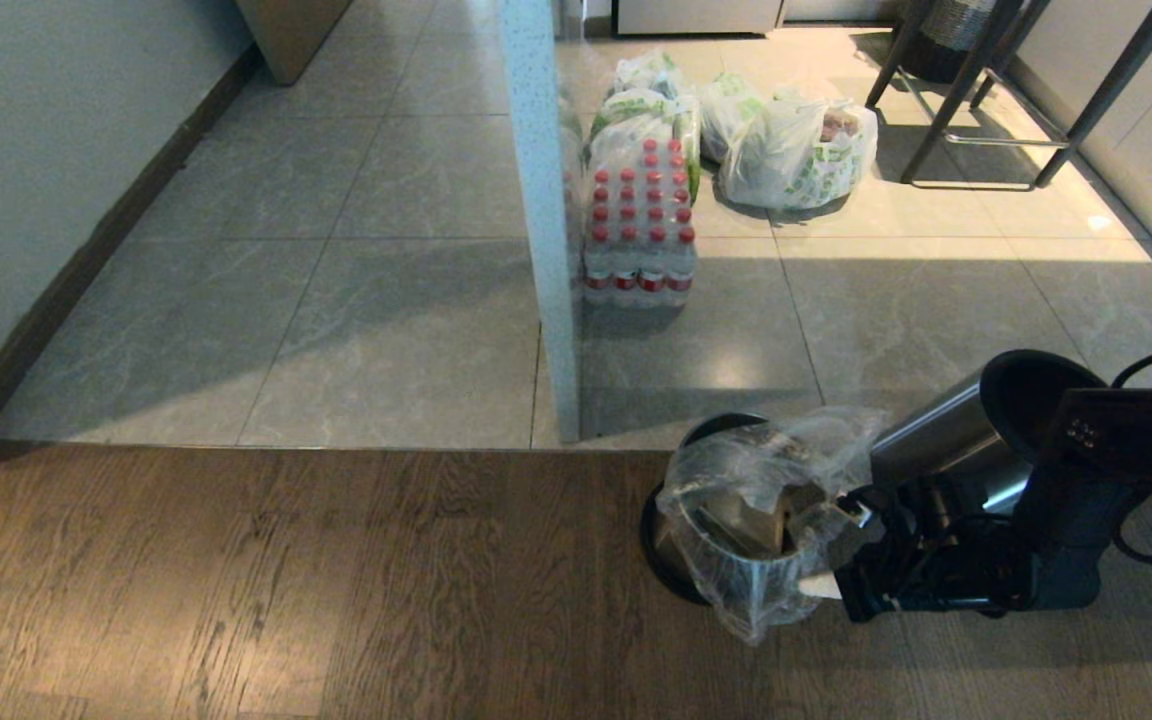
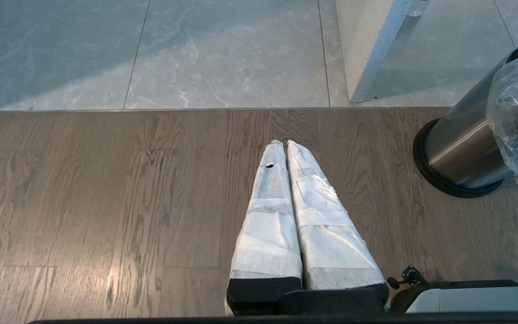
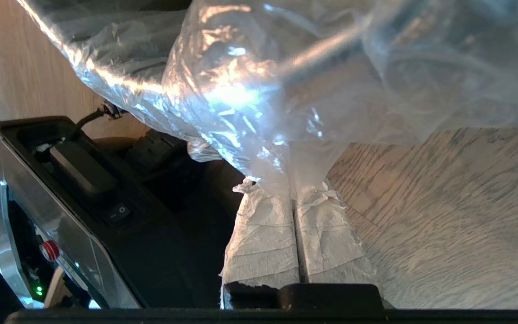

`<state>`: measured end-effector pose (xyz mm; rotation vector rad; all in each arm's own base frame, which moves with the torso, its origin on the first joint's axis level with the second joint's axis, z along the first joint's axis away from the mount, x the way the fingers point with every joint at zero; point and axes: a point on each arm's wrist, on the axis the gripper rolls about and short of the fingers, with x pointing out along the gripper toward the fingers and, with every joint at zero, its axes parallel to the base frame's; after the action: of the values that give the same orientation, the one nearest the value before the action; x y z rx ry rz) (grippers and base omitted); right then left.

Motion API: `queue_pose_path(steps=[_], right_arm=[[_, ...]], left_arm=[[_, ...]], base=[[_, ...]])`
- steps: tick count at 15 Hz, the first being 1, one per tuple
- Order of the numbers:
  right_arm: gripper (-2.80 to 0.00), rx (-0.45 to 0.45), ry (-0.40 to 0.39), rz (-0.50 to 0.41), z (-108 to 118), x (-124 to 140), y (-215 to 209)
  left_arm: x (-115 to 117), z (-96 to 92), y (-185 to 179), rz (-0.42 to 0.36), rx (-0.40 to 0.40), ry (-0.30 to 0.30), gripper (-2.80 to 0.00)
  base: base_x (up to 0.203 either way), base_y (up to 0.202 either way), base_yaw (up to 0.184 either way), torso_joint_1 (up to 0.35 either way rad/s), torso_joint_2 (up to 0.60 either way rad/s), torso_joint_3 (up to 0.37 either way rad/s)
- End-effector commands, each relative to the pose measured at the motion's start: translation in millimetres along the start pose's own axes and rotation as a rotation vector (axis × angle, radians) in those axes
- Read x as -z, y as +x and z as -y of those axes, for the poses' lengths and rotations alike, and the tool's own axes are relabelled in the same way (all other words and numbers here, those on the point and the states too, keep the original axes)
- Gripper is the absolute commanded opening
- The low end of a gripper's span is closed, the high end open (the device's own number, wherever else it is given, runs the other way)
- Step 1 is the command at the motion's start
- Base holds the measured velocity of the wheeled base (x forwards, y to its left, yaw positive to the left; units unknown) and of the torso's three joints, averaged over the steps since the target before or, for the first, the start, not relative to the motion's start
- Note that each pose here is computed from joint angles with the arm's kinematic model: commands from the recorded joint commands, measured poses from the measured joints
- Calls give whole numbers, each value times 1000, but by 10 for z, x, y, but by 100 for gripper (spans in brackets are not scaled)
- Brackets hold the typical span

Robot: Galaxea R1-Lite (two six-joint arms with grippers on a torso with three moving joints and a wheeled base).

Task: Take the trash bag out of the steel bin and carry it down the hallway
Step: Pick up the trash bag

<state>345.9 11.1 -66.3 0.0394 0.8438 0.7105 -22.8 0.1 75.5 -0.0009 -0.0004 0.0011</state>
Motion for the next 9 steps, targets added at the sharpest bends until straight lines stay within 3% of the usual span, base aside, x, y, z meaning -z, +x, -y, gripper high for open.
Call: queue_pose_path(steps=[1, 6, 9], right_arm=[[-280, -2, -3, 4, 3, -3, -3], [-280, 19, -5, 44, -84, -199, -235], [-280, 10, 43, 15, -229, -332, -531]], left_arm=[[2, 0, 0, -1, 0, -1, -280], [4, 0, 1, -2, 0, -1, -280], [4, 0, 1, -1, 0, -1, -280]], base=[[0, 0, 0, 0, 0, 0], [0, 0, 0, 0, 0, 0], [0, 0, 0, 0, 0, 0]])
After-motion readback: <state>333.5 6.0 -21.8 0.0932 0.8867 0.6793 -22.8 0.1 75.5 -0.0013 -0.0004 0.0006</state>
